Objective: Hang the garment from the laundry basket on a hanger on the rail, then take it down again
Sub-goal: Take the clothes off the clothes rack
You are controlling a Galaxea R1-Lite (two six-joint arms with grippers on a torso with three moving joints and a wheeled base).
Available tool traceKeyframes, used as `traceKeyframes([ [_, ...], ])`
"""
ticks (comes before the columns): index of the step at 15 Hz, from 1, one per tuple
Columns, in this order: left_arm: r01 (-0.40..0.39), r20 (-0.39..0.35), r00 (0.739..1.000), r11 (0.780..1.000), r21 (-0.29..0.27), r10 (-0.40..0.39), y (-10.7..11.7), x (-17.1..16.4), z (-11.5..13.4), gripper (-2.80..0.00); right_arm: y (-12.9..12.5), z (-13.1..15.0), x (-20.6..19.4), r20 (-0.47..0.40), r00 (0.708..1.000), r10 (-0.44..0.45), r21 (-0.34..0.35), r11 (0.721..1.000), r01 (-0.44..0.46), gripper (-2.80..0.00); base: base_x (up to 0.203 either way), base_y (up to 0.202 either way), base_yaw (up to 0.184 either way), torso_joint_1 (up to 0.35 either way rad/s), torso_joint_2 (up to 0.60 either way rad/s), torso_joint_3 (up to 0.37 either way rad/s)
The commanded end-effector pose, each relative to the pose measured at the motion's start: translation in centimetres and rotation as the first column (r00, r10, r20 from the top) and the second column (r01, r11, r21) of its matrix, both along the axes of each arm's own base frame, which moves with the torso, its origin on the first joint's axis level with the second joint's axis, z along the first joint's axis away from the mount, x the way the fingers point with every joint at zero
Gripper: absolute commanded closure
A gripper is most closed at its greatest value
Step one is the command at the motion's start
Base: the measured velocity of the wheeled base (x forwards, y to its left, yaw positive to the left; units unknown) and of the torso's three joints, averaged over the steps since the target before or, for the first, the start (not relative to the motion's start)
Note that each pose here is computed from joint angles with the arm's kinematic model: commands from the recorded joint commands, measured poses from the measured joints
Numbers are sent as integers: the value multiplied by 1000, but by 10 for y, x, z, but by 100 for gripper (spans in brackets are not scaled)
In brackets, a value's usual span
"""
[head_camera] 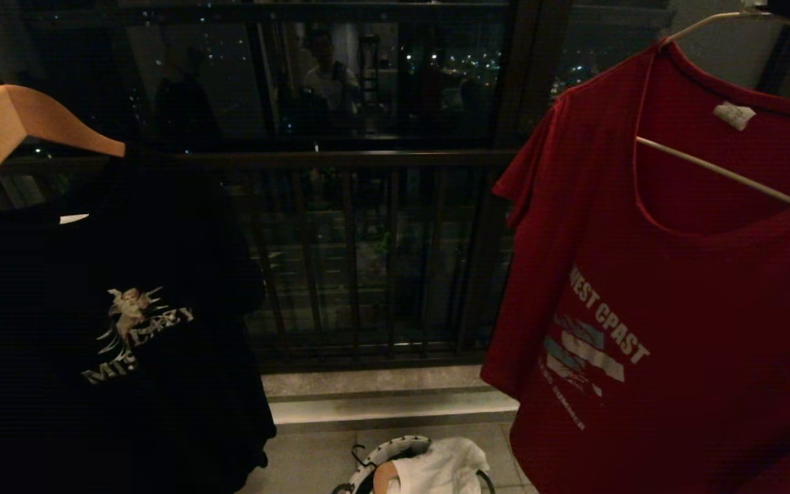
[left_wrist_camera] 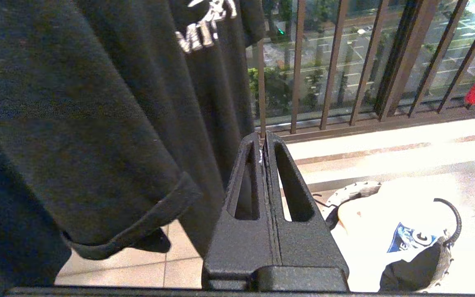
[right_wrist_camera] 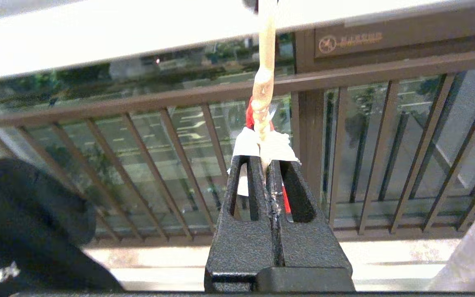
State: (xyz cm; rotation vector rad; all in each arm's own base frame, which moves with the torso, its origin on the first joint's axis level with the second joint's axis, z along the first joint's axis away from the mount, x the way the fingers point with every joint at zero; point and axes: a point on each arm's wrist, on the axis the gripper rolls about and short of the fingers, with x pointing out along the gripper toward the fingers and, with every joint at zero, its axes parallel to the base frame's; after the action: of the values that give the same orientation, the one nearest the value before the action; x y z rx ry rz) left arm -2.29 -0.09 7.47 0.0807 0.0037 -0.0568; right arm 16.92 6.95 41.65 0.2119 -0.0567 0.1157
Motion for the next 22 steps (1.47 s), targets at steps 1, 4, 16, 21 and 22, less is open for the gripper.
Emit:
traceKeyframes([
  [1, 0, -3, 1000, 1000, 0, 0, 0, 0, 0, 0, -2, -4, -15, -1, 1000, 28, 0, 1000, -28, 0, 0, 0, 0, 0, 0, 0],
  [4, 0, -4, 1000, 1000, 0, 0, 0, 0, -1, 0, 1, -17, -32, -33, 995, 92, -15, 996, -93, 0, 0, 0, 0, 0, 0, 0],
  [16, 0, -3, 1000, 1000, 0, 0, 0, 0, 0, 0, 12, -74, -54, -189, 831, 523, -90, 834, -545, 0, 0, 0, 0, 0, 0, 0],
  [21, 0, -3, 1000, 1000, 0, 0, 0, 0, 0, 0, 36, -85, -24, -225, 738, 636, -119, 734, -669, 0, 0, 0, 0, 0, 0, 0],
  [22, 1, -5, 1000, 1000, 0, -1, 0, 0, -1, 0, 38, -87, -17, -222, 742, 633, -131, 734, -666, 0, 0, 0, 0, 0, 0, 0],
])
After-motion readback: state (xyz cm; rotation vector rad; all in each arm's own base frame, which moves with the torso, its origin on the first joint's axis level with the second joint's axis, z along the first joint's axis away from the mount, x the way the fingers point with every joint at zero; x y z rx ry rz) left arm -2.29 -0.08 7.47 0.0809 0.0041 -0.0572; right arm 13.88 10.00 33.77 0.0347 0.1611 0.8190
